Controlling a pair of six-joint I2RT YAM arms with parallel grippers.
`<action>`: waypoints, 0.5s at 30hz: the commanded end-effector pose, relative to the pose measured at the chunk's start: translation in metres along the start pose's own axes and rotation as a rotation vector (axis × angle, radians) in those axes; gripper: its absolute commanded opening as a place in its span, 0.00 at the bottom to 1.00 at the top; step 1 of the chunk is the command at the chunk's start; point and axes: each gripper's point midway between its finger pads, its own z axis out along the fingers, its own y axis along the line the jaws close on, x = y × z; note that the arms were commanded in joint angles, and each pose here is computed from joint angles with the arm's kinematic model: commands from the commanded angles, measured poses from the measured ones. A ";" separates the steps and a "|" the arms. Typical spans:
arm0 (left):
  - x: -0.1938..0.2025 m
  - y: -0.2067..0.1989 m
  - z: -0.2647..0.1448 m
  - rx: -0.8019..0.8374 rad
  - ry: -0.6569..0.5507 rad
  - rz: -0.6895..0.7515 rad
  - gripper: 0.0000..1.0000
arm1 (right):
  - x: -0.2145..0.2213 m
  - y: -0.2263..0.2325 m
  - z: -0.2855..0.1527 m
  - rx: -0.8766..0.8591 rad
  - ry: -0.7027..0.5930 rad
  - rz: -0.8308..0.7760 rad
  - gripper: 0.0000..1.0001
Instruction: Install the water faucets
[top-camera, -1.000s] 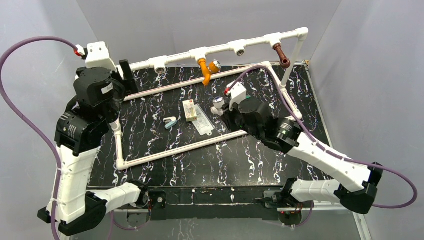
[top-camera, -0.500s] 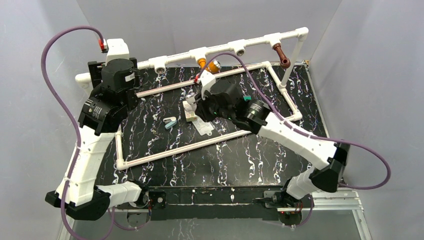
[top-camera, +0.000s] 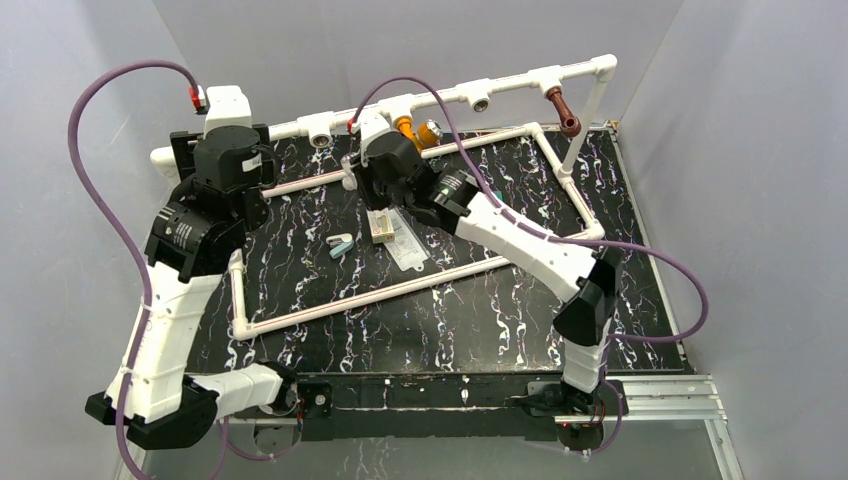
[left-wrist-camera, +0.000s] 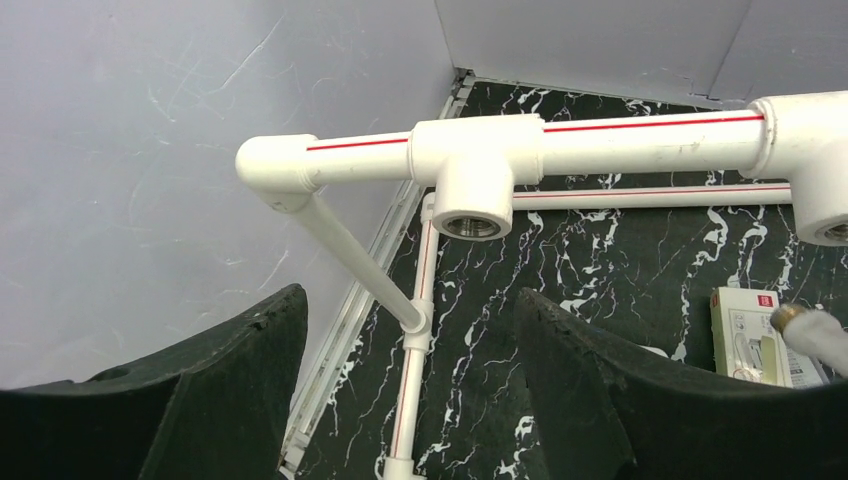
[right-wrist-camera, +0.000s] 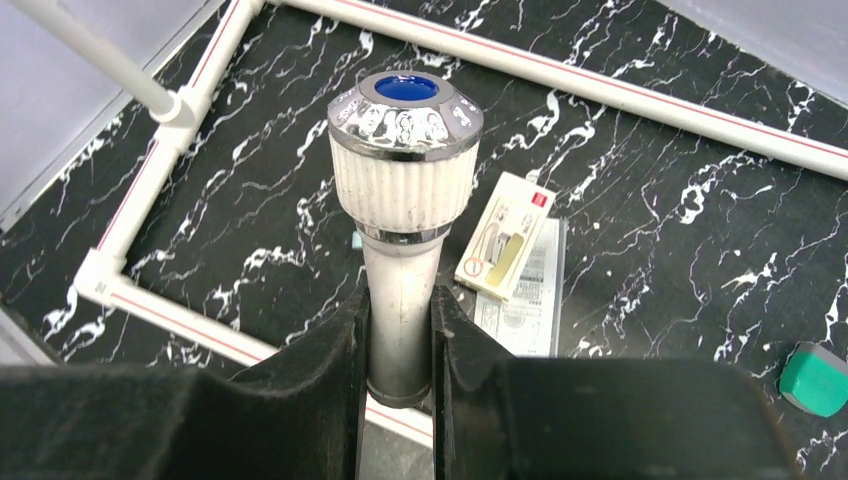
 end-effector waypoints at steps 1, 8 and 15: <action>-0.001 0.010 -0.011 0.021 -0.009 -0.042 0.72 | -0.045 -0.014 0.000 0.065 -0.113 0.069 0.01; 0.006 0.007 -0.013 0.050 -0.001 -0.030 0.72 | -0.067 -0.027 0.022 0.090 -0.156 0.113 0.01; 0.011 0.005 -0.014 0.069 0.008 -0.017 0.72 | -0.059 -0.051 0.042 0.125 -0.123 0.137 0.01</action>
